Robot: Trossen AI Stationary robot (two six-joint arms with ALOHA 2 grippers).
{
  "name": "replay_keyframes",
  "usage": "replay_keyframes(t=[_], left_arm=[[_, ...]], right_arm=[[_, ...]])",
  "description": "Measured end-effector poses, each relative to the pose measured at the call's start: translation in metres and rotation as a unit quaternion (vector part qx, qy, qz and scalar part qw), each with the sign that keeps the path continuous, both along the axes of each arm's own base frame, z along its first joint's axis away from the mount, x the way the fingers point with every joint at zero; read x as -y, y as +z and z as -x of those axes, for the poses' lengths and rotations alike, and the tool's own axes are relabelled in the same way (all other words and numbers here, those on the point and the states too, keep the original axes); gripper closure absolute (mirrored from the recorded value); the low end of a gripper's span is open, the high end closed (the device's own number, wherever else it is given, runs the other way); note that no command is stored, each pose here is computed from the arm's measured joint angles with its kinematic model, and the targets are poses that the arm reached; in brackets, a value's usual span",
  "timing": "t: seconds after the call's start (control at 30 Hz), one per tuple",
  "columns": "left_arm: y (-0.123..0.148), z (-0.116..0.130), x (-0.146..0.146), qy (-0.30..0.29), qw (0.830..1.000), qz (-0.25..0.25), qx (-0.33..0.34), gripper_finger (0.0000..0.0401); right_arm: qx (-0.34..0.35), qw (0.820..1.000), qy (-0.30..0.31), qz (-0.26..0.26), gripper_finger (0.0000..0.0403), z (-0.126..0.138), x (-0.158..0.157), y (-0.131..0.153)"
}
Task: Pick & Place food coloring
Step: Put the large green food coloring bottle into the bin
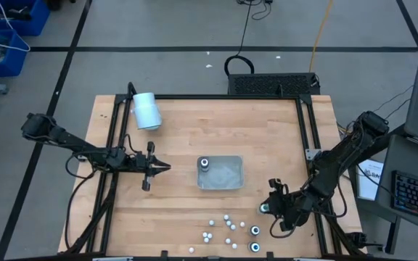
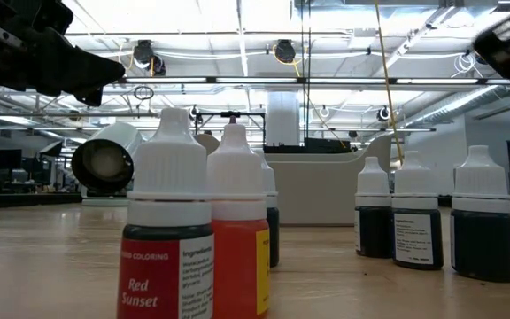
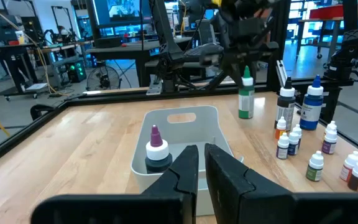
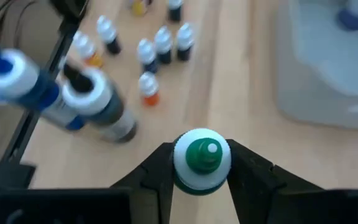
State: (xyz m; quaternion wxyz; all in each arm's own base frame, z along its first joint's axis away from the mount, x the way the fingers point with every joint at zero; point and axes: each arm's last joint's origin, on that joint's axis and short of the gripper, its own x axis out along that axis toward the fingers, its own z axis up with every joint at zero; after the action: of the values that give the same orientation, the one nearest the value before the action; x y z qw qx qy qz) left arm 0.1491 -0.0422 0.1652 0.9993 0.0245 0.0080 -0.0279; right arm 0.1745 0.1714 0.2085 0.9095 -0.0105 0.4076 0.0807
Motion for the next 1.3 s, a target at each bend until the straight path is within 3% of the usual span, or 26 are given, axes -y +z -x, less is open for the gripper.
replay_keyframes(t=[0.23, 0.57, 1.0, 1.3], left_arm=[[0.0, 0.0, 0.0, 0.0, 1.0, 0.0, 0.0, 0.0364], [0.0, 0.0, 0.0, 0.001, 1.0, -0.003, 0.0, 0.0364], [0.0, 0.0, 0.0, 0.003, 1.0, -0.007, 0.001, 0.0364], [0.0, 0.0, -0.001, 0.009, 1.0, -0.006, 0.001, 0.0364]], right_arm=[[0.0, 1.0, -0.021, 0.023, 0.0292, -0.016, 0.015, 0.035], [0.062, 0.997, -0.021, 0.049, 0.0293, -0.049, 0.035, 0.081], [0.091, 0.992, 0.018, 0.091, 0.0293, -0.115, 0.054, 0.072], [0.09, 0.988, 0.002, 0.126, 0.0292, -0.163, 0.067, 0.076]])
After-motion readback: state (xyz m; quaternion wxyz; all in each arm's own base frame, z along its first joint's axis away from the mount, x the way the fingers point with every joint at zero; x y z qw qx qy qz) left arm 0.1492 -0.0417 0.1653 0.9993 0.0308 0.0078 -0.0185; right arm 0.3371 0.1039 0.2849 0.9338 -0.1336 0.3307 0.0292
